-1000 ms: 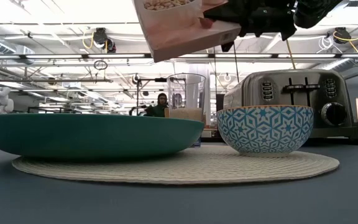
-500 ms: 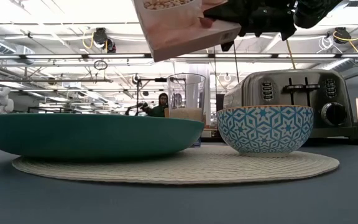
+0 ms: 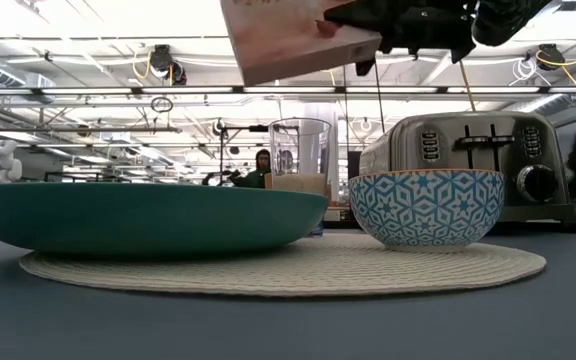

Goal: Arrange a breakfast setting
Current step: Pour the cereals from the cereal box into the orange bowl

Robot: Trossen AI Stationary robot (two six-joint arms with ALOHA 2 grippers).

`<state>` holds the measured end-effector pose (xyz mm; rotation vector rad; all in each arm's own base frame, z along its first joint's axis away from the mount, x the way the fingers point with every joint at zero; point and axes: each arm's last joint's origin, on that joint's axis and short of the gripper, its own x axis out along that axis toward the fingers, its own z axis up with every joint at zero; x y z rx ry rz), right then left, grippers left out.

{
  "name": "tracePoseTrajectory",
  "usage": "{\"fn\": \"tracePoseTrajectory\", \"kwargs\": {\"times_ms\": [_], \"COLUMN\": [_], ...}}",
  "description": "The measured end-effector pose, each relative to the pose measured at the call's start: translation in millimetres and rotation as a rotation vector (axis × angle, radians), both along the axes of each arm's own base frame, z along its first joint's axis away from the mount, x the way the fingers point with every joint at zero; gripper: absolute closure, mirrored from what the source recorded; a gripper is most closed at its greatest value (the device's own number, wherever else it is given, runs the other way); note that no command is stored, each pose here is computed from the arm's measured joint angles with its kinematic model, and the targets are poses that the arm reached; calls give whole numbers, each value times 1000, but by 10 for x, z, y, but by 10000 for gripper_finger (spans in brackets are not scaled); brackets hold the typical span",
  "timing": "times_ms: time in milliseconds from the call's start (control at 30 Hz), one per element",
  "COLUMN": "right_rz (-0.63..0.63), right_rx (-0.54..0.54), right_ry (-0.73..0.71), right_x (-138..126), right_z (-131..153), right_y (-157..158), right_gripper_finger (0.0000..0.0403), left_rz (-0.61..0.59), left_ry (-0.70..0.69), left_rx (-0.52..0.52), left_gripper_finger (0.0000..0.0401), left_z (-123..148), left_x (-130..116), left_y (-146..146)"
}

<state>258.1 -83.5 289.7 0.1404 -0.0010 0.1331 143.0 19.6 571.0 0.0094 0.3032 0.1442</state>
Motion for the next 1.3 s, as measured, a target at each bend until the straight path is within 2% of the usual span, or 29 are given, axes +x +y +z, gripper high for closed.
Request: {"fn": "tracePoseTrajectory", "kwargs": {"times_ms": [133,267,367,467,600,700,800,1067,1200,1300], "right_rz": [-4,-6,-5,-4,-4,-4,-5,-6,-7,-7], "right_rx": [2,-10,-22,-34,-47,-58,-69,-90,-90,-89], "right_ry": [-44,-88,-119,-151,-183,-212,-241,-296,-296,-294], "right_x": [-7,-12,-16,-20,-26,-33,-40,-57,-57,-56], "right_z": [47,94,125,156,188,216,245,299,300,298], "right_y": [-14,-20,-19,-16,-15,-13,-10,-4,-4,-4], "right_gripper_finger": [211,208,210,212,209,209,211,209,209,208], "left_rz": [-17,-74,-110,-114,-80,-61,-55,-35,53,63], "left_ry": [37,68,70,15,-185,-283,-315,-426,-442,-408], "left_rx": [32,50,81,94,53,9,-7,24,-20,-30], "left_gripper_finger": [279,279,279,279,279,279,279,279,279,279], "left_z": [-38,-251,-650,-1176,-1726,-2076,-2352,-2781,-2794,-2828], "left_x": [-193,-151,-8,95,38,28,55,201,200,205], "left_y": [-51,-110,-138,-140,-123,-111,-105,-90,-63,-51]}}
